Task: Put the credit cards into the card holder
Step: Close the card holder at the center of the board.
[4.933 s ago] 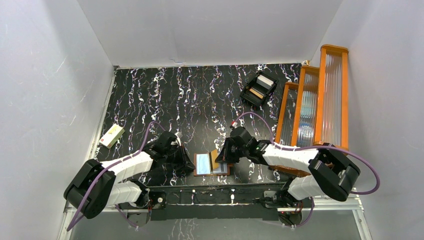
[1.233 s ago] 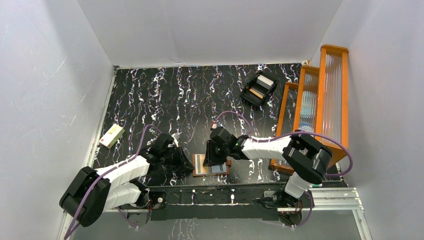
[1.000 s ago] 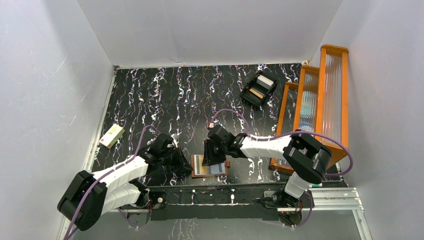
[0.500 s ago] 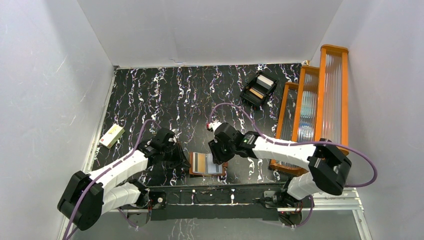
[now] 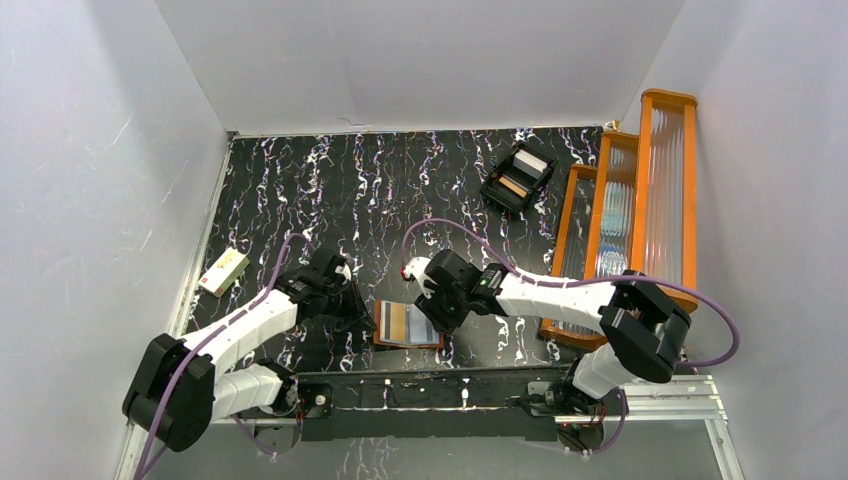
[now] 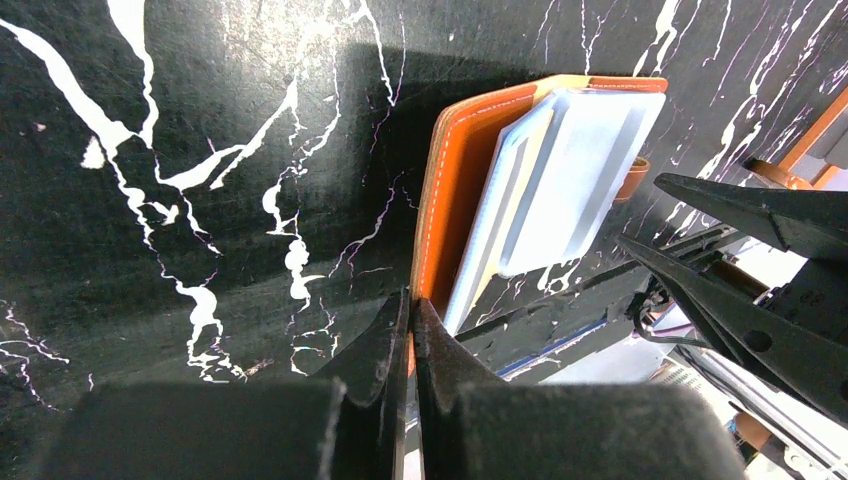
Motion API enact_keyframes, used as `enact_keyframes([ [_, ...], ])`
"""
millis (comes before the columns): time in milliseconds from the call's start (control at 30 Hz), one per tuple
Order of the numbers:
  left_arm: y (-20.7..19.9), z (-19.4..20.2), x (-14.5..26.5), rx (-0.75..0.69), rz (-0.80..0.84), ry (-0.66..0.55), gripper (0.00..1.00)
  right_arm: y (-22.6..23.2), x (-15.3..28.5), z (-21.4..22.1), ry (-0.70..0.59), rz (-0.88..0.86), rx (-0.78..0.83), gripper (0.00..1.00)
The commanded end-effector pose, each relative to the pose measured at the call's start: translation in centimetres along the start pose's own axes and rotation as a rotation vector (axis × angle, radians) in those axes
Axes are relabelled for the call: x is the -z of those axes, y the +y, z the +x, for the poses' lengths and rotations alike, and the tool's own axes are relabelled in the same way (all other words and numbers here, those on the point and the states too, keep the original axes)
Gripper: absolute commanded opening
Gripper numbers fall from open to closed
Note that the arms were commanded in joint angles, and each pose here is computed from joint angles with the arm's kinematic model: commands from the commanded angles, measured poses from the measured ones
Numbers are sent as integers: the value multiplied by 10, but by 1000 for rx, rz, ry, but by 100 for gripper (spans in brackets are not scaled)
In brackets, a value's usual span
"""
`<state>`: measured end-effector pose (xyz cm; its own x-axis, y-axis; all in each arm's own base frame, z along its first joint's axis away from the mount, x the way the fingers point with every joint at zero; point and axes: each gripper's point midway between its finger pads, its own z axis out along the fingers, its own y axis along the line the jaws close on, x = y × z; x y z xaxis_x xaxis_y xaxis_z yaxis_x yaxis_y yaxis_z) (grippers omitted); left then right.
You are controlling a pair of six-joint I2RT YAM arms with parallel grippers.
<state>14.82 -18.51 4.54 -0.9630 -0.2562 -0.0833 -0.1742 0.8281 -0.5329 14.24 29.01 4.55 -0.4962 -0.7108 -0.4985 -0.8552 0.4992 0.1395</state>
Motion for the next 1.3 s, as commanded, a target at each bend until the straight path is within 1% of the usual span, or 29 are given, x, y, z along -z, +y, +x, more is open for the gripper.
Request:
enact_keyframes([
  [0, -9, -2, 5, -7, 28, 25, 0, -1, -1, -2, -15, -26, 154, 45],
  [233, -10, -4, 4, 0, 34, 31, 0, -7, -9, 5, 33, -19, 232, 45],
  [333, -11, -4, 4, 1, 38, 31, 0, -2, -14, 4, 33, -57, 263, 45],
  [467, -11, -5, 3, 3, 36, 36, 0, -3, -20, 3, 39, -59, 298, 44],
  [533, -11, -5, 4, 3, 34, 35, 0, -2, -22, 1, 35, -62, 313, 39],
  [600, -10, -7, 6, 4, 24, 30, 0, -1, -22, -4, 23, -58, 312, 29],
  [633, -10, -8, 7, 4, 19, 25, 0, 1, -21, -9, 8, -63, 313, 23],
  [667, -10, -9, 9, 4, 12, 19, 0, 3, -20, -13, -12, -68, 313, 19],
  [767, -7, -13, 13, -8, -14, 2, 0, 3, -13, -27, -91, -45, 298, 11],
  [833, -1, -15, 16, -14, -51, -12, 0, 3, -9, -35, -149, -28, 286, 7],
  [967, 3, -19, 20, -6, -83, -37, 0, 13, -4, -51, -279, -63, 259, 1],
  [1133, 6, -26, 28, -3, -124, -84, 0, 3, -6, -46, -331, -11, 230, 0],
  [1267, 8, -27, 28, 1, -142, -86, 0, -4, -1, -54, -440, 39, 176, 0],
])
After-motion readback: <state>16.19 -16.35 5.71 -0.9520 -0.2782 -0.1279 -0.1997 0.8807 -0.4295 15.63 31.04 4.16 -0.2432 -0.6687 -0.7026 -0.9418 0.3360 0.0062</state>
